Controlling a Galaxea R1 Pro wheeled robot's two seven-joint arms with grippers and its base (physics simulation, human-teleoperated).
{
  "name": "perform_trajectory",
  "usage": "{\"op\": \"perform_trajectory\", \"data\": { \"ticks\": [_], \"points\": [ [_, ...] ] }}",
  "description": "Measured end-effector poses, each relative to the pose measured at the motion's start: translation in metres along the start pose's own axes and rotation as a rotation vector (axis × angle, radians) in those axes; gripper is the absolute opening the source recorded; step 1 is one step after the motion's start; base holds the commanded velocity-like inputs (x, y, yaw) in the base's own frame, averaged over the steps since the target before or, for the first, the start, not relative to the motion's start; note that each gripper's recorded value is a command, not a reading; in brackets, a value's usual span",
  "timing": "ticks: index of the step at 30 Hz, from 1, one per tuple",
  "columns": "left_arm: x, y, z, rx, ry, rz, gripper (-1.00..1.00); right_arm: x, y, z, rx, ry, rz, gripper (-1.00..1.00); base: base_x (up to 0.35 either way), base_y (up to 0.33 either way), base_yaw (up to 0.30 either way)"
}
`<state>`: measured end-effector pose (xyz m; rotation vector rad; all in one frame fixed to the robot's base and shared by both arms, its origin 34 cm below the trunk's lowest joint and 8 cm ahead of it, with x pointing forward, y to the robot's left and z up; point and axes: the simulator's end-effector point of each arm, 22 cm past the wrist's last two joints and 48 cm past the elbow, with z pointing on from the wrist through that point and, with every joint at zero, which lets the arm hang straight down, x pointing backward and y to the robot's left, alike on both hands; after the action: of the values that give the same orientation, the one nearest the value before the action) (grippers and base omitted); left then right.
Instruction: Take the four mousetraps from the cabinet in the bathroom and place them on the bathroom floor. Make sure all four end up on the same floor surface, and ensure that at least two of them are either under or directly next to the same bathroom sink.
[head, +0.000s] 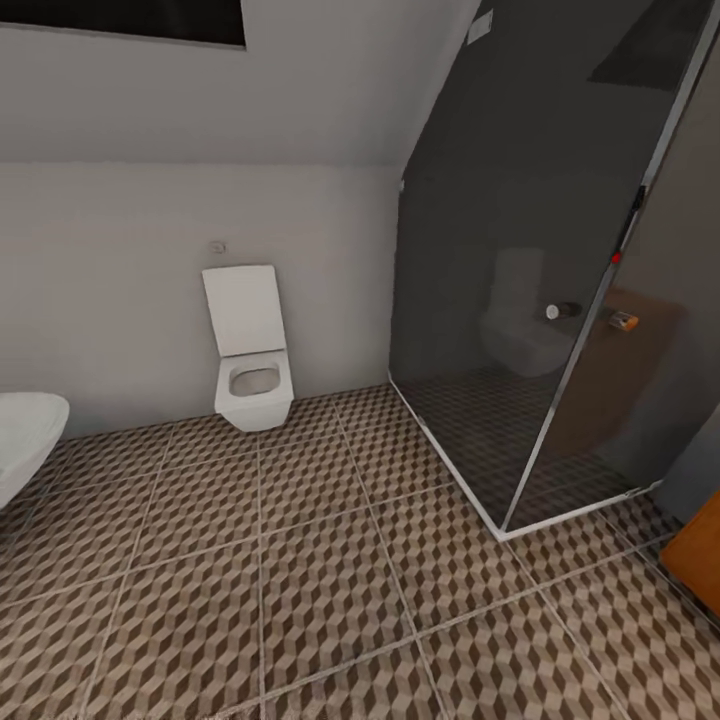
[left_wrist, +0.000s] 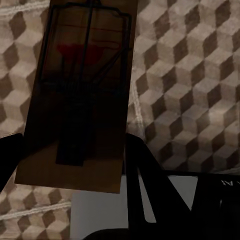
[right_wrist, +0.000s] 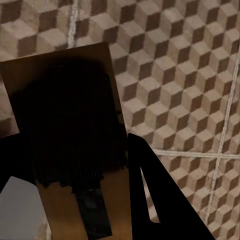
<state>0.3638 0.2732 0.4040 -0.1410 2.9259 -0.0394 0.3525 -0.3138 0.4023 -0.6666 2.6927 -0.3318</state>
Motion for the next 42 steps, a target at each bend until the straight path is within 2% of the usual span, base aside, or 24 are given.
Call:
{"op": "perform_trajectory", "data": {
  "ticks": [12,42],
  "points": [
    [0.004,0.000,0.001,-0.001,0.009,0.000,-1.00,0.001,0.001,0.001,-0.004,-0.001,-0.003,-1.00,0.000,0.000,0.065],
    [0.024,-0.005,0.006,0.008,0.058,-0.001,-1.00,0.016,0.010,0.002,-0.024,0.033,-0.009,-1.00,0.000,0.000,0.175]
  ]
}}
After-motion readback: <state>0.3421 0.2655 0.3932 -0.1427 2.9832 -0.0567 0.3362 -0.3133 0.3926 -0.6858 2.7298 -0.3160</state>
